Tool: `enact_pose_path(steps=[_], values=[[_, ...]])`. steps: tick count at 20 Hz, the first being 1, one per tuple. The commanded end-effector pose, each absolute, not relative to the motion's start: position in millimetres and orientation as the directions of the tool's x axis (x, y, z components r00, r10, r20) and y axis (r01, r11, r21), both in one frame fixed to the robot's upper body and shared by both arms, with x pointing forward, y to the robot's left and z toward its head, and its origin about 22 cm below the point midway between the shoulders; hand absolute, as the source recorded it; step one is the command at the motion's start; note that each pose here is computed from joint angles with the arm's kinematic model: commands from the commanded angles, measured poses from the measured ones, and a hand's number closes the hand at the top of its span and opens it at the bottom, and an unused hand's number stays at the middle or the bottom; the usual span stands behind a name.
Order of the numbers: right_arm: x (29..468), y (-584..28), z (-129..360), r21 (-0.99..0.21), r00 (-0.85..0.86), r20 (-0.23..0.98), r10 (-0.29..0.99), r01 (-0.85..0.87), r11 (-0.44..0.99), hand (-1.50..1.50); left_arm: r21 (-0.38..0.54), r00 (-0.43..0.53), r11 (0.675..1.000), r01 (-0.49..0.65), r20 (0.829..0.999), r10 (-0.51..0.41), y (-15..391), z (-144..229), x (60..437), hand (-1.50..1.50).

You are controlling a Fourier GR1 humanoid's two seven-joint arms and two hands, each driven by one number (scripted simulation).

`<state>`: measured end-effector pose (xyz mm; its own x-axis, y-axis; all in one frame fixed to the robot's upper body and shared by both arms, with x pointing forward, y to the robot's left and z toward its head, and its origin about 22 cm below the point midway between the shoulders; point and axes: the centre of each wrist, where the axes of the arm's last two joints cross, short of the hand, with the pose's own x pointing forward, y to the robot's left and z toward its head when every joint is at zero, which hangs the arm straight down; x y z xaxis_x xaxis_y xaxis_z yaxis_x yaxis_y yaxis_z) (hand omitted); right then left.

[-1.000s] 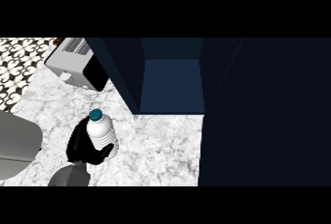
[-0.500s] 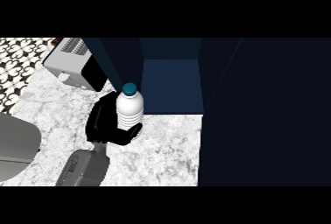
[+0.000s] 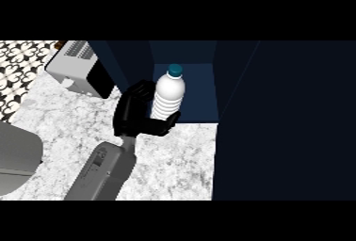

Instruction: Pick up the bottled water, place it into the cabinet and close the cabinet

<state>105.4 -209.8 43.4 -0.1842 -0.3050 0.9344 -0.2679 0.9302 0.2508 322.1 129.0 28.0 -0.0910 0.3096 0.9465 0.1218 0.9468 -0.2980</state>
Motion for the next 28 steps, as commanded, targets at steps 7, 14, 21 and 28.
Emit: enact_pose_path(steps=[7, 14, 21, 28], values=[[124.9, -212.8, 48.7, 0.259, -0.192, 0.928, -0.319, -0.281, 0.924, -1.5, -0.11, -0.175, 0.991, 0.076, 0.977, 0.121, 87.2, 71.5, 366.8, 1.5], [111.4, -216.6, 43.7, 0.274, -0.175, 0.925, -0.338, -0.309, 0.911, -1.5, -0.013, -0.198, 0.999, -0.052, 0.98, 0.002, 85.3, 77.9, 377.4, 1.5], [112.1, -217.8, 44.1, 0.258, -0.16, 0.932, -0.324, -0.332, 0.907, -1.5, 0.116, -0.161, 0.984, -0.133, 0.977, -0.137, 96.3, 66.5, 379.9, 1.5], [119.0, -201.1, 36.9, 0.265, -0.173, 0.926, -0.336, -0.339, 0.903, -1.5, 0.18, -0.146, 0.958, -0.222, 0.965, -0.216, 111.6, 53.6, 385.7, 1.5]])
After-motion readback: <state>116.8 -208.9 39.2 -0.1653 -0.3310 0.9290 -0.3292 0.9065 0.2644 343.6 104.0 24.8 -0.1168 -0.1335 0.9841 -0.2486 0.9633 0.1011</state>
